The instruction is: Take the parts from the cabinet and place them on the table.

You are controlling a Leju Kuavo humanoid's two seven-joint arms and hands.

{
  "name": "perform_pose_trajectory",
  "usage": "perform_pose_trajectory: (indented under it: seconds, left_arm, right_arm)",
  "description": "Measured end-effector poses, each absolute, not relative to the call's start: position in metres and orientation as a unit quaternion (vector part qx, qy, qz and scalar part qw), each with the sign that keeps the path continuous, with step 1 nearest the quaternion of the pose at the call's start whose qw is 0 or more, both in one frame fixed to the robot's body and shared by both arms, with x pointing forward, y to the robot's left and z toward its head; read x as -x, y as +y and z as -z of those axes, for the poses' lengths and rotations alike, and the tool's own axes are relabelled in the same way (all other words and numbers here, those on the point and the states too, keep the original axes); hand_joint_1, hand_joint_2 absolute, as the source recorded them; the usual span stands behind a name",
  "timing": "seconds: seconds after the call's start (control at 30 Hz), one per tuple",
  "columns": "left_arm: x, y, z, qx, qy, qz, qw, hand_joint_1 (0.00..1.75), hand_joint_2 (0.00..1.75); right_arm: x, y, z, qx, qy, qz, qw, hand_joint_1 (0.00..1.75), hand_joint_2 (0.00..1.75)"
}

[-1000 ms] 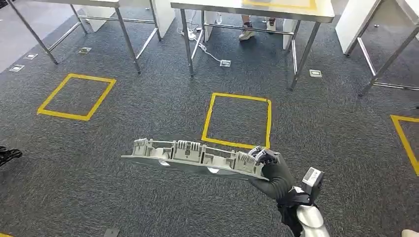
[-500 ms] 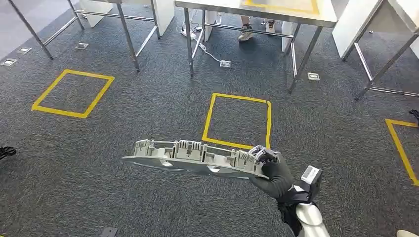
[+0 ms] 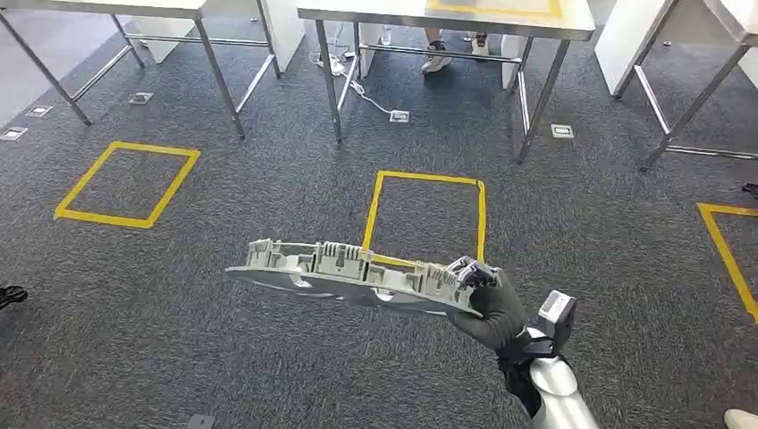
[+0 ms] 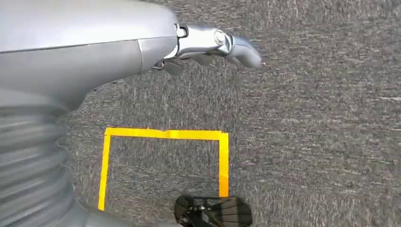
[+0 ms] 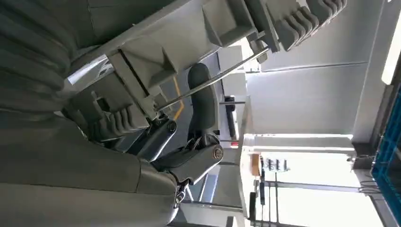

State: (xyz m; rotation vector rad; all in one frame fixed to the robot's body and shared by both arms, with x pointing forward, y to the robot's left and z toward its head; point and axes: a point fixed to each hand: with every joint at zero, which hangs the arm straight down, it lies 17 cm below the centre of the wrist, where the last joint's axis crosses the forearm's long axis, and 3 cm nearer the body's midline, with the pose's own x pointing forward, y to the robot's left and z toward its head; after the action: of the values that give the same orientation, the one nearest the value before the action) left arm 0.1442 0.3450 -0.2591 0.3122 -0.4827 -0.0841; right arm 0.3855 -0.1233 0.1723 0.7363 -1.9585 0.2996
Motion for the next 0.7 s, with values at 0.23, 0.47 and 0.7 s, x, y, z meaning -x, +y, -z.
perform_pose_trajectory:
  seconds: [0.23, 0.47, 0.7]
  left_arm:
    - [-0.1443, 0.3459, 0.2593, -0.156, -0.235, 0.045, 0.958, 0.0, 1.75]
    - [-0.1456, 0.3444, 0.2591, -0.155, -0.237, 0.048, 0.958, 0.0, 1.75]
    - [-0.1502, 0.3413, 0.2582, -0.153, -0.24, 0.05, 0.957, 0.0, 1.75]
  right_arm:
    - [-0.3891, -0.1232, -0.1775, -0.304, -0.81, -0.119, 0.487, 1.75, 1.75]
    - [-0.3841, -0.1239, -0.1713, -0.31, -0.804, -0.116, 0.494, 1.75, 1.75]
    - [-0.3824, -0.1251, -0.1727, -0.31, -0.805, -0.115, 0.492, 1.75, 1.75]
